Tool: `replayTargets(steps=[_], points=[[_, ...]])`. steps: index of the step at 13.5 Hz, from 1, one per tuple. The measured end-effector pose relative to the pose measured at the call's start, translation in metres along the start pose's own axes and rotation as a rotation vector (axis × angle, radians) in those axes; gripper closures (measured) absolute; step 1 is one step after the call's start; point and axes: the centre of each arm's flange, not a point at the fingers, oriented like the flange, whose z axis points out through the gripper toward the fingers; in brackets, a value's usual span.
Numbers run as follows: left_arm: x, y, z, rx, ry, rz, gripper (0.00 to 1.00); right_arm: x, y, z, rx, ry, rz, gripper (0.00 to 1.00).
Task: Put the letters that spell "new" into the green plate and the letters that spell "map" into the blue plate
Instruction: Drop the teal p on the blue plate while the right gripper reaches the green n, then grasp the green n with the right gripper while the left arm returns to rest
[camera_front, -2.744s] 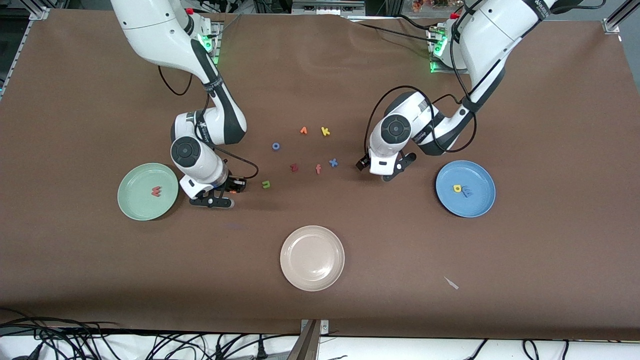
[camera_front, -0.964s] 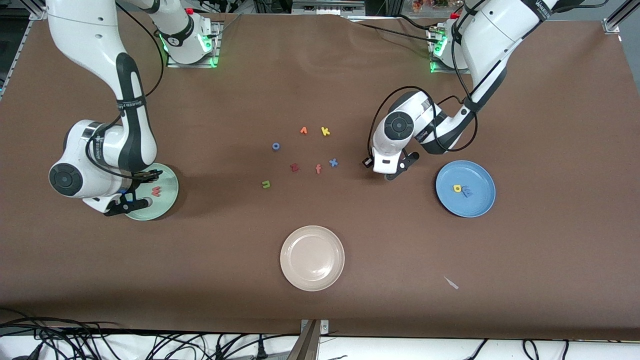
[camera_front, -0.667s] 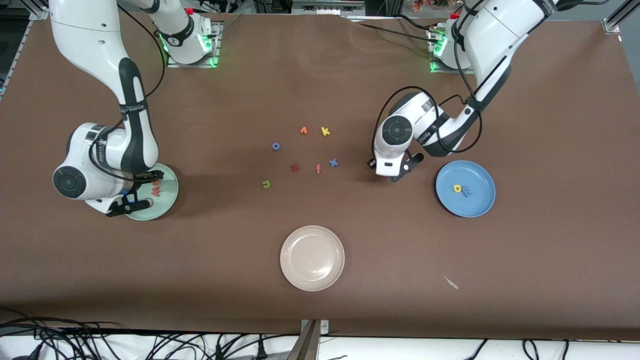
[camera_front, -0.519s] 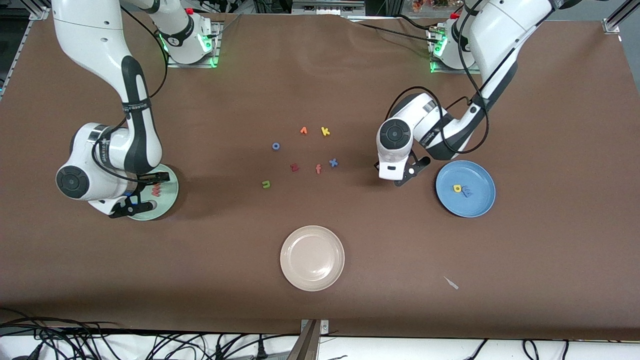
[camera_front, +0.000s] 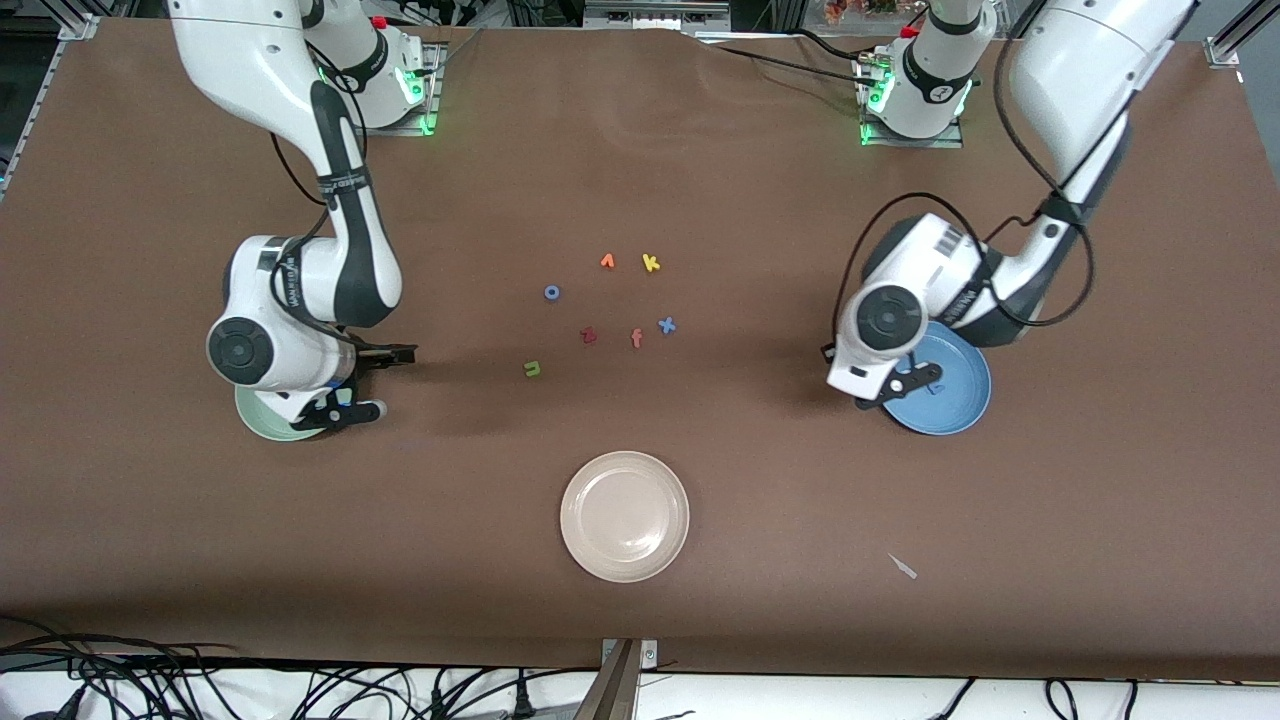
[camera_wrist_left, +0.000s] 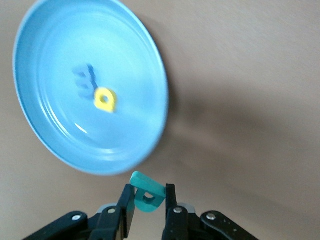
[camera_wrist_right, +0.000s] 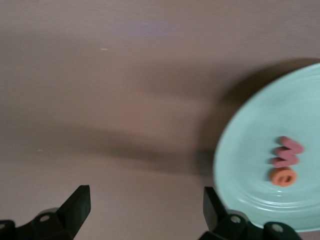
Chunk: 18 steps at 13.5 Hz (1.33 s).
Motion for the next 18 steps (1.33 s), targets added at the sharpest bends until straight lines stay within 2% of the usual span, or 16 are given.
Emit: replayTargets(steps=[2, 5, 9, 12, 14, 17, 18], points=[[0.032, -0.043, 0.004, -0.022, -0.018, 0.077, 0.68, -0.001, -0.030, -0.001, 0.019, 0.016, 0.024, 0.00], [0.049, -0.068, 0.005, -0.039, -0.024, 0.122, 0.36, -0.006, -0.096, -0.002, 0.002, 0.076, 0.081, 0.00], [0.035, -0.034, -0.031, -0.077, 0.032, 0.179, 0.00, -0.011, -0.152, -0.001, -0.001, 0.166, 0.086, 0.00], [0.027, -0.017, -0.093, -0.124, 0.098, 0.205, 0.00, -0.010, -0.176, 0.011, 0.014, 0.226, 0.049, 0.00], [0.010, -0.017, -0.155, -0.123, 0.143, 0.238, 0.00, -0.010, -0.193, 0.026, 0.016, 0.254, 0.014, 0.00], [-0.013, -0.037, -0.226, -0.092, 0.199, 0.320, 0.00, -0.011, -0.200, 0.044, -0.004, 0.249, -0.081, 0.00], [-0.015, -0.047, -0.244, -0.103, 0.202, 0.325, 0.00, -0.011, -0.200, 0.048, -0.011, 0.245, -0.103, 0.00]])
